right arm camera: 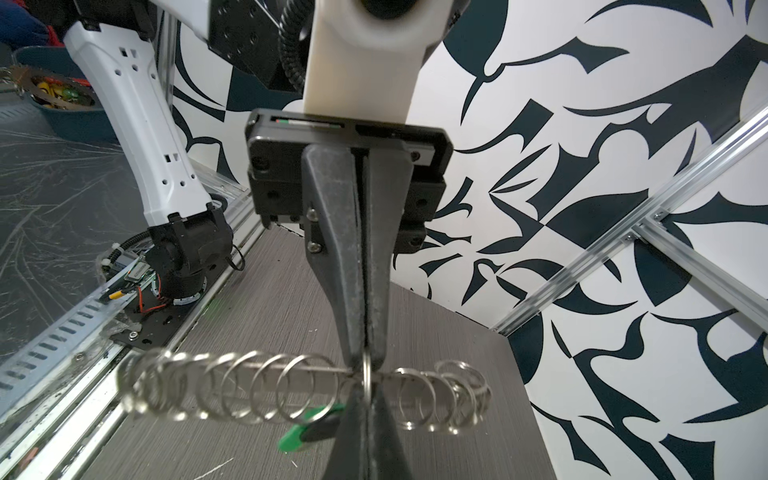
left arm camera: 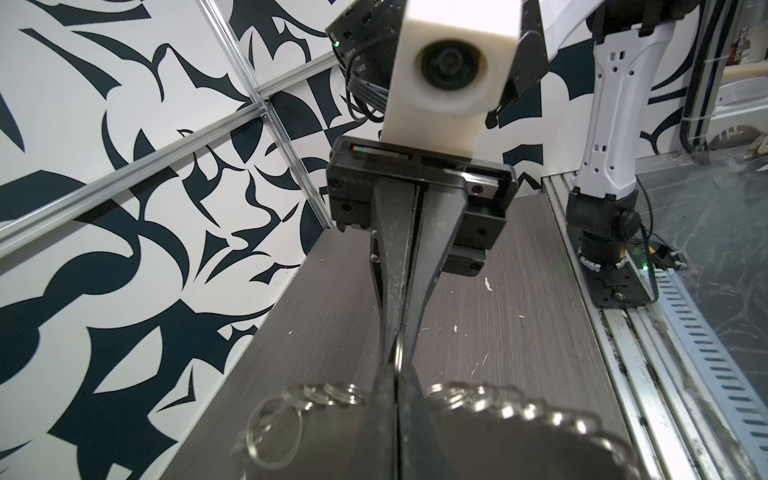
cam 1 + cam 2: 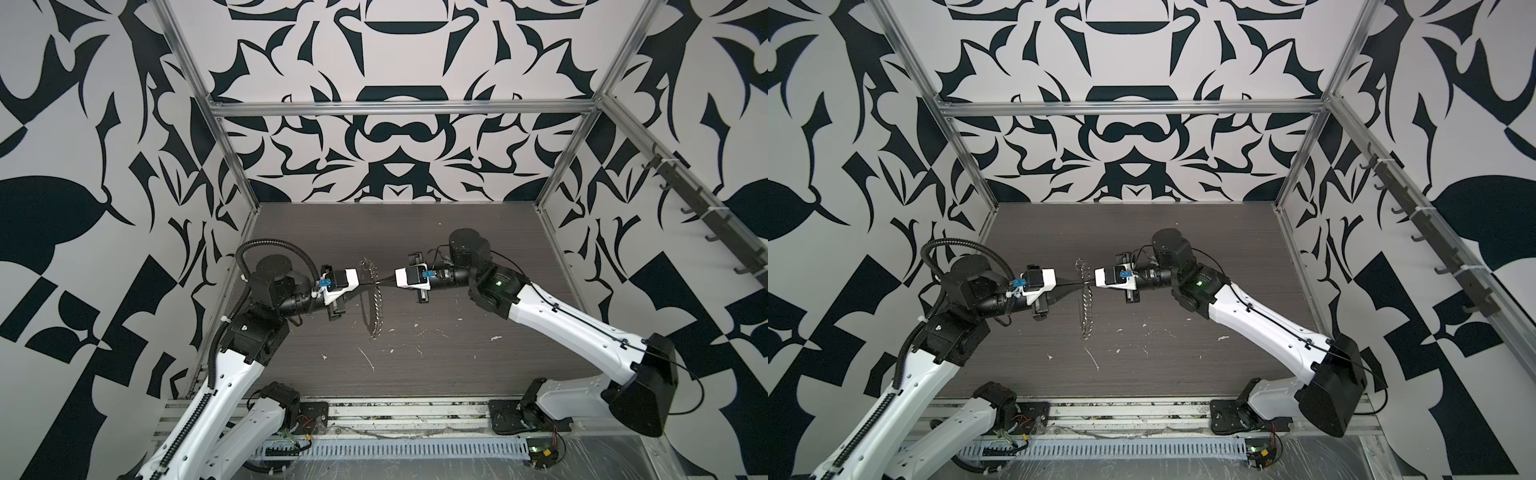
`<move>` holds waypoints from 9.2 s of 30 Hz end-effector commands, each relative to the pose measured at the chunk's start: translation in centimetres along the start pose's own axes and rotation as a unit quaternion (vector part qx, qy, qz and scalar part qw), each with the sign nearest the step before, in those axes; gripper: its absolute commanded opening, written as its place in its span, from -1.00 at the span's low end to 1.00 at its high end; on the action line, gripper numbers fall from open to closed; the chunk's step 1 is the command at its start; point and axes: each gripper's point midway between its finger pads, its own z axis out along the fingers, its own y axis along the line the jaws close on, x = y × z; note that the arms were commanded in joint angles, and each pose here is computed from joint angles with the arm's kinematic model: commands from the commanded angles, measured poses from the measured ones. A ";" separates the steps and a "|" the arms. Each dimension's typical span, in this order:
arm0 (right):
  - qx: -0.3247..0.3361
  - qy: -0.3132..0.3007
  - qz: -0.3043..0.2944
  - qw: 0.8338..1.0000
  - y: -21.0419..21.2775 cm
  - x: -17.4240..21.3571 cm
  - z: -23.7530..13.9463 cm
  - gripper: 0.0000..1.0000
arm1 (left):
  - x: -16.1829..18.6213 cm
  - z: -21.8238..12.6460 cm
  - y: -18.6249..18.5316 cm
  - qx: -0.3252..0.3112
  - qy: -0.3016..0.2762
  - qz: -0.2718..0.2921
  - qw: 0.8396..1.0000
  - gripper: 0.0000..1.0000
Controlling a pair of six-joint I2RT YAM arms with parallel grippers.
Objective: Remove the keys from the keyring
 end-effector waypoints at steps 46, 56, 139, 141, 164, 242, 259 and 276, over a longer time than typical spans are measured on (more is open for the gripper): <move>0.023 -0.012 0.048 0.999 0.3 1.2 0.6 -0.59 | 4.3 -0.7 -0.4 0.032 0.304 0.004 0.952 -1.00; 0.001 -0.017 0.078 0.997 0.8 1.8 1.9 -0.55 | 4.2 -0.5 -0.4 0.031 0.294 0.009 0.955 -1.00; 0.022 -0.079 0.075 0.994 -0.9 -0.6 1.6 -0.53 | 3.7 -2.1 0.4 0.025 0.361 -0.028 0.932 -1.00; 0.017 -0.082 0.074 0.994 -1.0 -0.8 1.7 -0.55 | 3.6 -2.1 0.3 0.027 0.358 -0.027 0.933 -1.00; 0.005 -0.090 0.086 0.992 -1.2 -0.7 2.1 -1.00 | 3.2 -0.9 0.4 0.028 0.328 -0.024 0.944 -0.81; 0.051 -0.149 0.141 0.977 -5.6 1.0 -4.8 -0.46 | 3.8 4.8 5.0 0.069 0.279 -0.018 0.958 -1.00; 0.022 -0.116 0.177 0.977 -4.8 4.1 -3.6 -0.50 | 3.1 4.9 4.2 0.085 0.261 -0.014 0.962 -1.00; 0.001 -0.111 0.166 0.980 -4.1 3.7 -3.0 -1.00 | 2.4 5.1 3.7 0.091 0.238 -0.024 0.967 -1.00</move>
